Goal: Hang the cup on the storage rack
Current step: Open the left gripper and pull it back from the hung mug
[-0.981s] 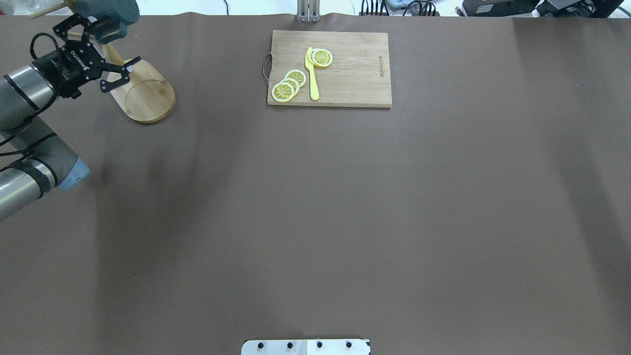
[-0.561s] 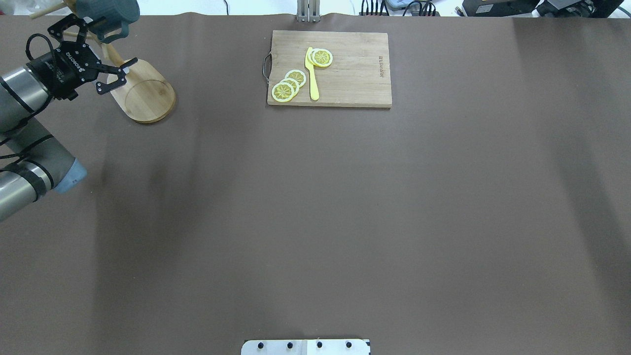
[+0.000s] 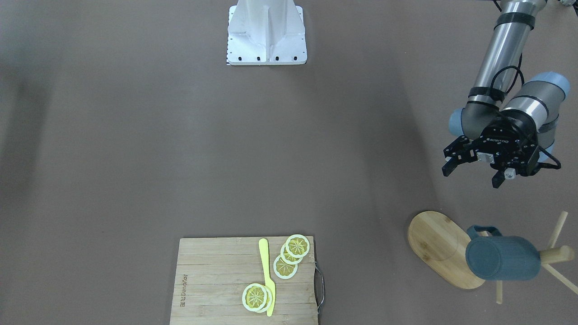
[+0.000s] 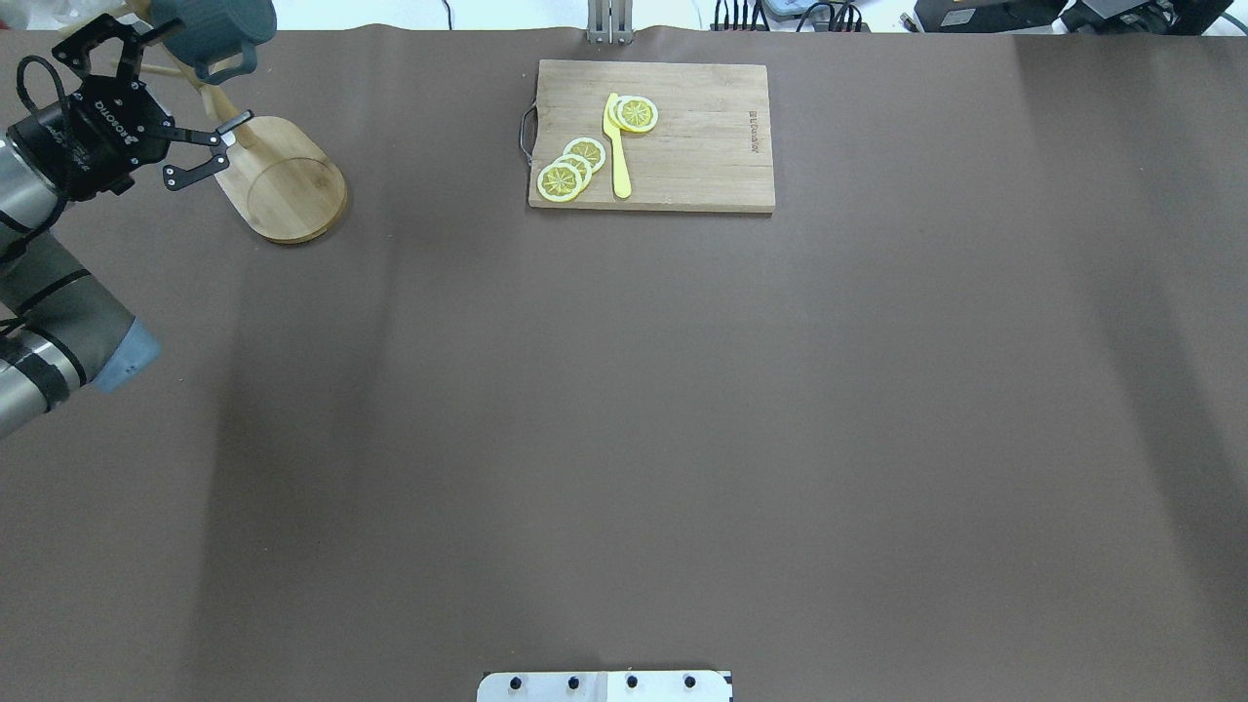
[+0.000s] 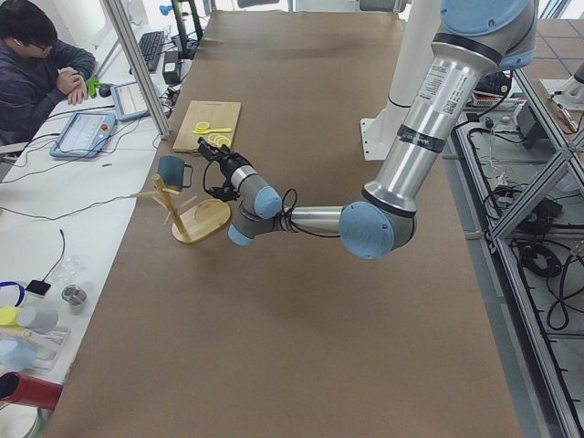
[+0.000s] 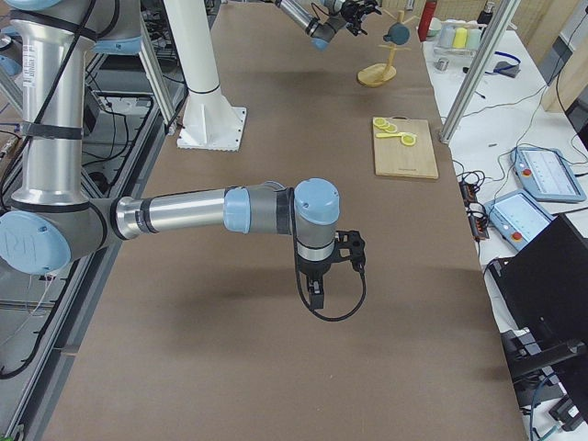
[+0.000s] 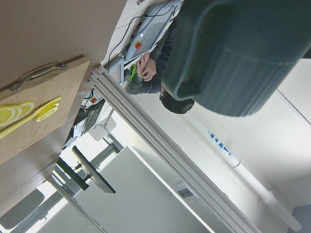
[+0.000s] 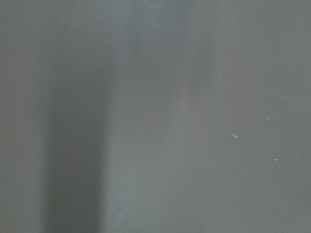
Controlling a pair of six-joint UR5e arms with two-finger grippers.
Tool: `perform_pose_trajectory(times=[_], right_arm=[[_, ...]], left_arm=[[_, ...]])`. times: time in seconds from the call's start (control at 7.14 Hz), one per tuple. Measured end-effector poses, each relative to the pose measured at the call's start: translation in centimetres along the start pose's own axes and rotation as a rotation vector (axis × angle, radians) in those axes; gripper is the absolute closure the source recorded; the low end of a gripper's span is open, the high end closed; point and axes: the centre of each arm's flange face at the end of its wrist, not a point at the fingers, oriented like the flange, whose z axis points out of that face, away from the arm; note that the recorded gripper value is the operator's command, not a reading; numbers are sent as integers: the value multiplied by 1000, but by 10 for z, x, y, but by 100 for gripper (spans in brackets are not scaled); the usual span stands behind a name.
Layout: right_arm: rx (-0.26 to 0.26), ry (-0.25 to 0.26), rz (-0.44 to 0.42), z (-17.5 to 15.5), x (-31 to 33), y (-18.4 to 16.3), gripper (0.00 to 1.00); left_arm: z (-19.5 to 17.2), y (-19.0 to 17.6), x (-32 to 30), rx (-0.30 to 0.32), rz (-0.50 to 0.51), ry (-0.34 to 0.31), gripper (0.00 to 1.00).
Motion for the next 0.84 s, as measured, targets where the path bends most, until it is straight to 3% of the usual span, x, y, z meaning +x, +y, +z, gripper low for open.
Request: perform_pose_trajectory(times=[0.28, 0.56, 0.84], right_arm=[[0, 0, 0, 0, 0, 0, 0], [-2, -1, 2, 1, 1, 0, 0], [-4, -1, 4, 2, 1, 1, 0]], left_arm=[[9, 29, -1, -71, 204, -73, 1], [7, 54, -4, -121, 471, -180, 1], [-22, 57, -10, -161, 822, -231, 1]])
